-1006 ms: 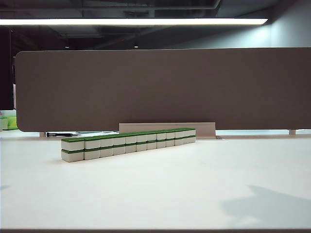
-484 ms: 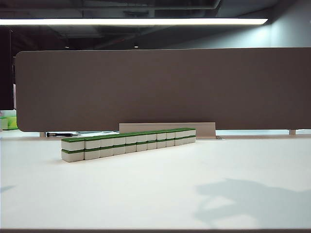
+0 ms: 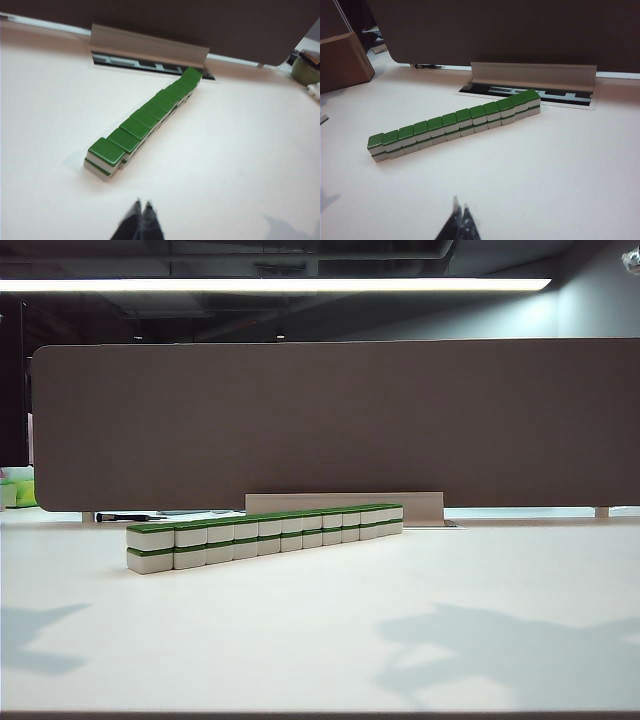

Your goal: Take a mahjong tile from the mahjong wall and then place it on the table close to you.

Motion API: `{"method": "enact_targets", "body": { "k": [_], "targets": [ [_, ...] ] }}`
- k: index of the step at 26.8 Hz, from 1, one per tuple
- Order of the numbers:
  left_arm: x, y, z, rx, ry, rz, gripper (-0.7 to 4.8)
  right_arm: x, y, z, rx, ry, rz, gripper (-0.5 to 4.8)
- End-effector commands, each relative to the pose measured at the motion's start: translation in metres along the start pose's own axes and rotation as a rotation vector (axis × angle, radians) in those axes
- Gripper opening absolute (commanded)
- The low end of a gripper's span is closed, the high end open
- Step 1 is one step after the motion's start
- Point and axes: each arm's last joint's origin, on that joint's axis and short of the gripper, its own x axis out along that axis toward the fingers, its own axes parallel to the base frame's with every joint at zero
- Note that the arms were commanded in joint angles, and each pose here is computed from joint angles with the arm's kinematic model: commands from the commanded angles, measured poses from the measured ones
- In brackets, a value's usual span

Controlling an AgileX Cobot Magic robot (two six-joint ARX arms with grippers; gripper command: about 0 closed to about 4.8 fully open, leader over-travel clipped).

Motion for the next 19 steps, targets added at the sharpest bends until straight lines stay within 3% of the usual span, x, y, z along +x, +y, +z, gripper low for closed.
{"method": "enact_targets", "body": {
  "k": [1, 7, 17, 19],
  "targets": [
    [0.014, 0.003, 0.013, -0.016, 0.049, -0.029, -0.06, -0.001, 0.001, 0.007, -0.031, -0.049, 0.007, -0.02],
    [0.043, 0.013, 0.03, 0.006, 0.146, -0.04, -0.06, 0.0, 0.001, 0.007, -0.032, -0.051, 0.008, -0.01],
    [0.069, 0.022, 0.044, 0.083, 0.203, -0.046, -0.06, 0.013, 0.0, 0.0, 0.001, 0.026, 0.057, -0.01],
    [0.076, 0.022, 0.044, 0.14, 0.228, -0.043, -0.06, 0.022, 0.004, -0.003, 0.005, 0.061, 0.104, -0.01]
  ]
}}
